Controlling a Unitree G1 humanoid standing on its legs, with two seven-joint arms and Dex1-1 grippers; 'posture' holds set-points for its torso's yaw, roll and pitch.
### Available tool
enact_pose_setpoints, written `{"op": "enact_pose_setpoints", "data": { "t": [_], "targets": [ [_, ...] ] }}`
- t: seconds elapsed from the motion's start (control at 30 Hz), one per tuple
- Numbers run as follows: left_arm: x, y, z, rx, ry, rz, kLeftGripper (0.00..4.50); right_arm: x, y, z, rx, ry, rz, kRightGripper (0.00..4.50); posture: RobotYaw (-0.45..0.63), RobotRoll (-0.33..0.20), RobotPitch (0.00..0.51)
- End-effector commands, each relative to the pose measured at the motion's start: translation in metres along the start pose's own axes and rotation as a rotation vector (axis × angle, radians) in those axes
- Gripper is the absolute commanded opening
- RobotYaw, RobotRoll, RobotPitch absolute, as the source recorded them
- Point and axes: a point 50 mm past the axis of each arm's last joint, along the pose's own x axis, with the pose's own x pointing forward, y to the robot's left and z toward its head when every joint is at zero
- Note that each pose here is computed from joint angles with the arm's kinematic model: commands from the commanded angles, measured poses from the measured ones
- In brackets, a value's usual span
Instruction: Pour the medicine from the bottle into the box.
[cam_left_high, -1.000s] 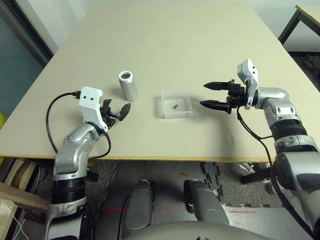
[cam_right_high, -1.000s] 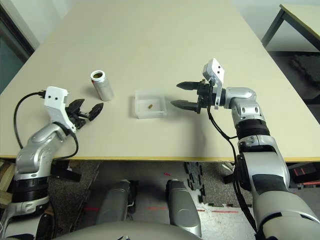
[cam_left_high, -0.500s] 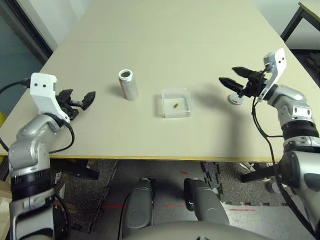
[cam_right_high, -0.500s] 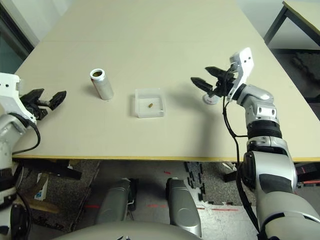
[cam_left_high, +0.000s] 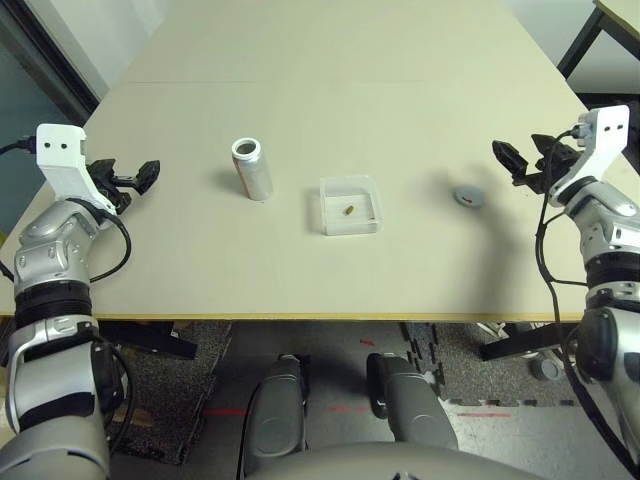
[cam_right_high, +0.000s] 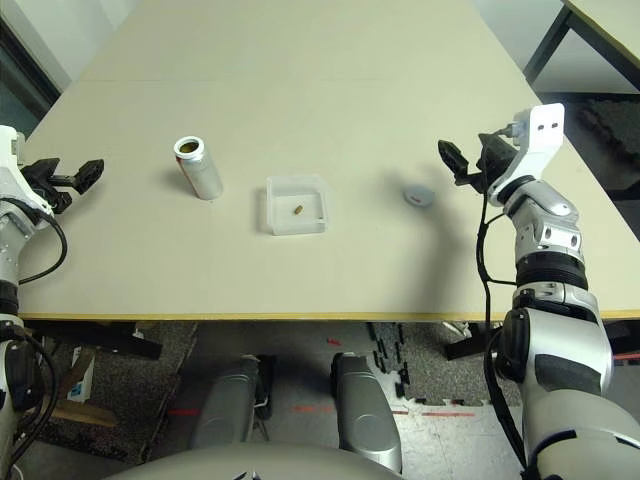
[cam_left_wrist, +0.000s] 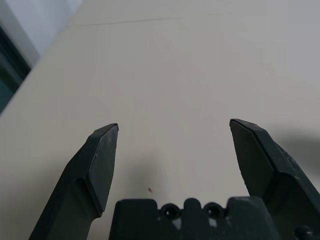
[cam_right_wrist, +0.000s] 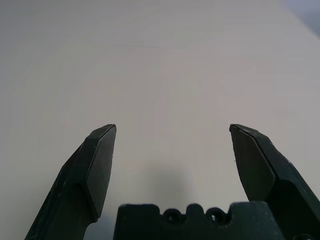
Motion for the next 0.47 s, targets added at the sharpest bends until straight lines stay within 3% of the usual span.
{"op": "enact_pose_setpoints", "data": {
  "t": [0.03, 0.47],
  "targets": [
    [-0.002, 0.010, -0.002, 0.027, 0.018, 0.037, 4.46, -0.012, -0.018, -0.002, 0.018, -0.003, -0.090, 4.50, -0.06, 0.000, 0.174],
    [0.009, 0.011, 0.007, 0.041, 0.006, 0.055, 4.46, -0.025, -0.022, -0.015, 0.040, -0.003, -0.116, 4.50, -0.10, 0.000, 0.164]
  ]
}}
